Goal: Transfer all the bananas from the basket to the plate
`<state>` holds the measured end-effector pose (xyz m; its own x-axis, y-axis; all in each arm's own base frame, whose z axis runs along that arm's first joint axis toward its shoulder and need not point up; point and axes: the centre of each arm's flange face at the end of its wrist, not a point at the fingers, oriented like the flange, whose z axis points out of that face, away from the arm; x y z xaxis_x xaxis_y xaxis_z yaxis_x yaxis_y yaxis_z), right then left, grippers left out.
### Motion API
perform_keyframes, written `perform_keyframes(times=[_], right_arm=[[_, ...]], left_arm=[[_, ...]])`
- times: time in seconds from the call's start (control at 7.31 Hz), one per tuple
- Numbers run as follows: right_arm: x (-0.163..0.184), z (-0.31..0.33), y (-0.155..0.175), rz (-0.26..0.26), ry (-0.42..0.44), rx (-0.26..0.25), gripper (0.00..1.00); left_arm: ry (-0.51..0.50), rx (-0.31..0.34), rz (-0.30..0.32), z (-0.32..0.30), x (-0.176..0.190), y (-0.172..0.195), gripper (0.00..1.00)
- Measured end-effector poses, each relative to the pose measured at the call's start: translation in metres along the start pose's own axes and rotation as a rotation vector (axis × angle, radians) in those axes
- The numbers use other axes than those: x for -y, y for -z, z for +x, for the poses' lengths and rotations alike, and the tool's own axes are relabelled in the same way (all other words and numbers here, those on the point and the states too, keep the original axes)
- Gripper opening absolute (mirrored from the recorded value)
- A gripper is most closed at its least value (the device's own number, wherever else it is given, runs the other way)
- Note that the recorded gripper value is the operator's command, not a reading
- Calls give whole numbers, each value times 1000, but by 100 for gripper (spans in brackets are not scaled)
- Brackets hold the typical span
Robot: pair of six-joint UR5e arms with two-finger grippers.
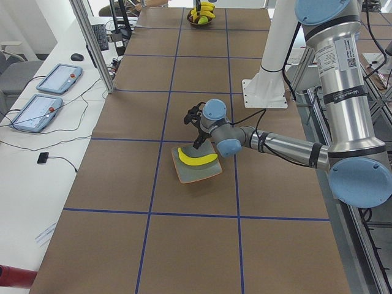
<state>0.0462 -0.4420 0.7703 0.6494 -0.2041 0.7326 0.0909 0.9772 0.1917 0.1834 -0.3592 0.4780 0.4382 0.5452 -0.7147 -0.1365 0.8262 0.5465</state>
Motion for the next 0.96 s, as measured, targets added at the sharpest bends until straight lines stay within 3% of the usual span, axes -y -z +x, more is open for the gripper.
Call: perform_keyframes(times=[0.55,0.96], right_arm=[[10,-7,19,40,15,0,0],[40,-13,67,95,-27,-13,0]], left_arm=[[-1,-2,0,0,2,-1,100],[-2,-6,5,2,8,-4,100]])
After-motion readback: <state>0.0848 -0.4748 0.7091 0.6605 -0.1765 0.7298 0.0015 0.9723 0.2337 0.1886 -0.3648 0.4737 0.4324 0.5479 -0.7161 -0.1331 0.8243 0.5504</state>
